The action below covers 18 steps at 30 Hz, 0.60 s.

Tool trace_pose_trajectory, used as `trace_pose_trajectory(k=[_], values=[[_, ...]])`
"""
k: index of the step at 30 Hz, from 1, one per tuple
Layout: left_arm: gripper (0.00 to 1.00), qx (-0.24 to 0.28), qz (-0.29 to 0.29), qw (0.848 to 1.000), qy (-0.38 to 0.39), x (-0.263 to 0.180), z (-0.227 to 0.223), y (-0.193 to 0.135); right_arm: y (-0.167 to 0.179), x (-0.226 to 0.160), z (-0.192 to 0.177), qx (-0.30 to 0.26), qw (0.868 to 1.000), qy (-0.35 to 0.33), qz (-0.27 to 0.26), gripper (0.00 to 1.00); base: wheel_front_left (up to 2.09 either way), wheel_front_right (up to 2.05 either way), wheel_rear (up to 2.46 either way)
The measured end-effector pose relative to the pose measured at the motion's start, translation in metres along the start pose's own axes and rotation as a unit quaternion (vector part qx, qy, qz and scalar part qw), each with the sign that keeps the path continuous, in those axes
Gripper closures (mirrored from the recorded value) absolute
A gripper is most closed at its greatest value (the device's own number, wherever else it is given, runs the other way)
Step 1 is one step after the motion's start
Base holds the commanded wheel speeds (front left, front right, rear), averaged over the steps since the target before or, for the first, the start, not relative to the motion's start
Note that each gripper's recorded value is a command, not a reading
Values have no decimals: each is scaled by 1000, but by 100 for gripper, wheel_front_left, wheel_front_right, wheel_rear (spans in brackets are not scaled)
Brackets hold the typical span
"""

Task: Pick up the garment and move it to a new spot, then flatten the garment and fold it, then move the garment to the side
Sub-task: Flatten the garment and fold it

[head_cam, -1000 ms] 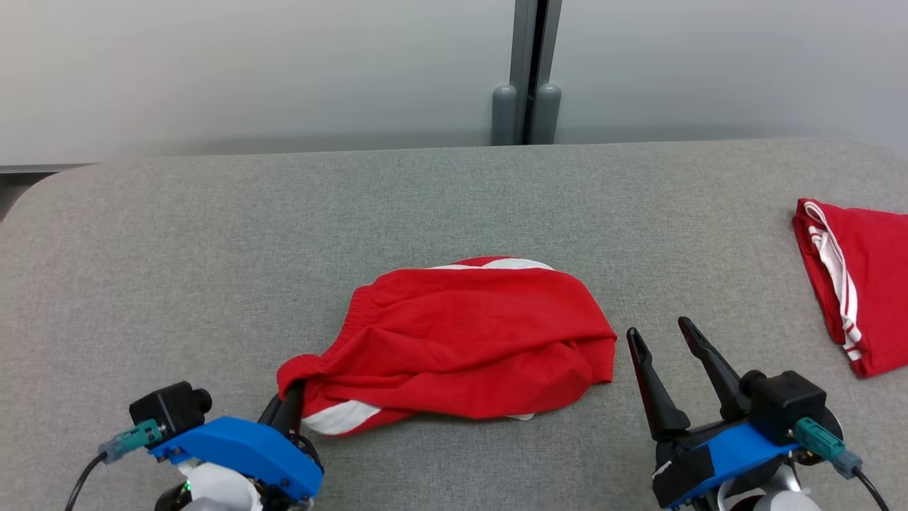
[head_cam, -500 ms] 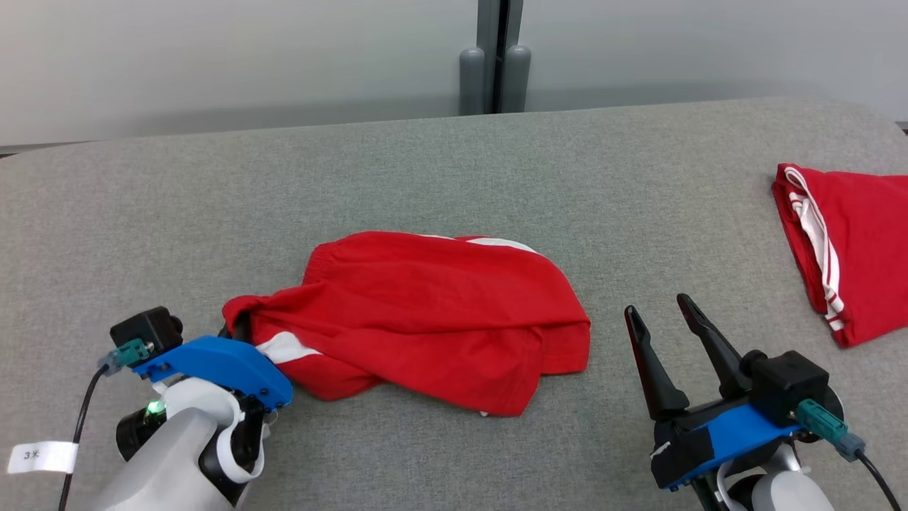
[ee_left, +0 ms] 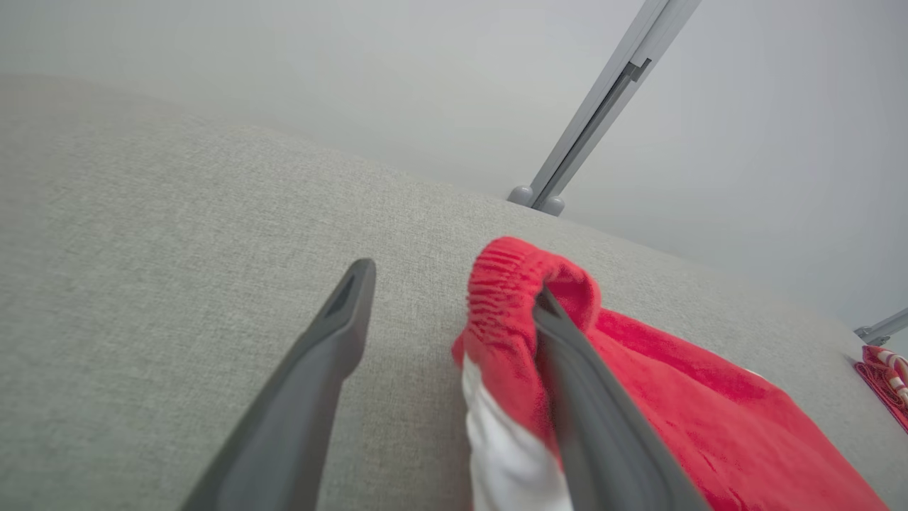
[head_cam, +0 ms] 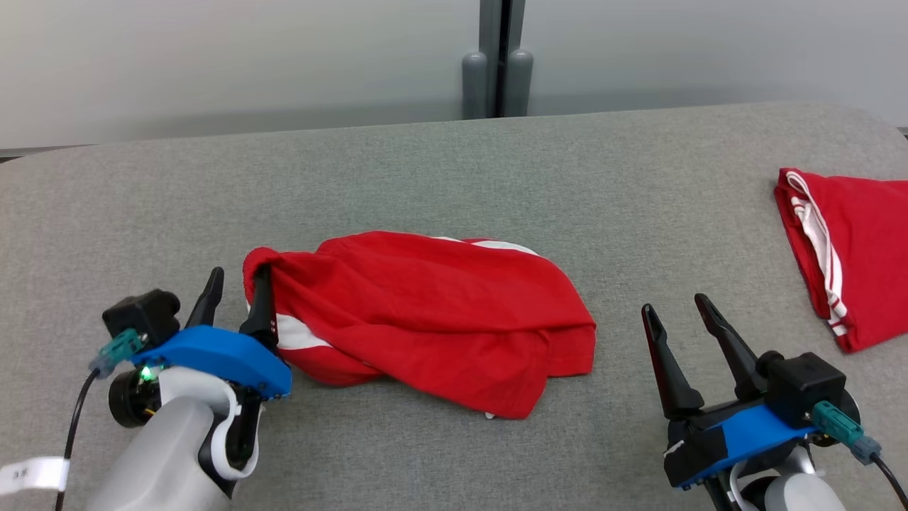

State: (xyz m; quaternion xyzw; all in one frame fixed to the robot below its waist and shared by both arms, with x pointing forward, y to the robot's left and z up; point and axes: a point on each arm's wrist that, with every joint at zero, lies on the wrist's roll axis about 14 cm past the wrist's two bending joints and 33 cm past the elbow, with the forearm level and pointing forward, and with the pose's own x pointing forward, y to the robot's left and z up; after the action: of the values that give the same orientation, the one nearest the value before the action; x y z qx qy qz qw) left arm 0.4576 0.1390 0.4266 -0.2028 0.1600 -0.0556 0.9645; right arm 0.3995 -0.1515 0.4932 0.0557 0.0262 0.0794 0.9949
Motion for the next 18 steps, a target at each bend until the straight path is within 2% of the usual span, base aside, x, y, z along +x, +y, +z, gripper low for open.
trace_pose_trajectory(k=[3,8,18], values=[[0,1,3,999,-36,-16,12,6,6,1,0,1,1000,0,8,0,0,0,0],[0,8,23,998,-54,-48,4,18,16,4,6,1,1000,-8,23,0,0,0,0],[0,20,37,999,-20,-80,-31,25,26,0,10,2,999,-12,35,0,0,0,0]])
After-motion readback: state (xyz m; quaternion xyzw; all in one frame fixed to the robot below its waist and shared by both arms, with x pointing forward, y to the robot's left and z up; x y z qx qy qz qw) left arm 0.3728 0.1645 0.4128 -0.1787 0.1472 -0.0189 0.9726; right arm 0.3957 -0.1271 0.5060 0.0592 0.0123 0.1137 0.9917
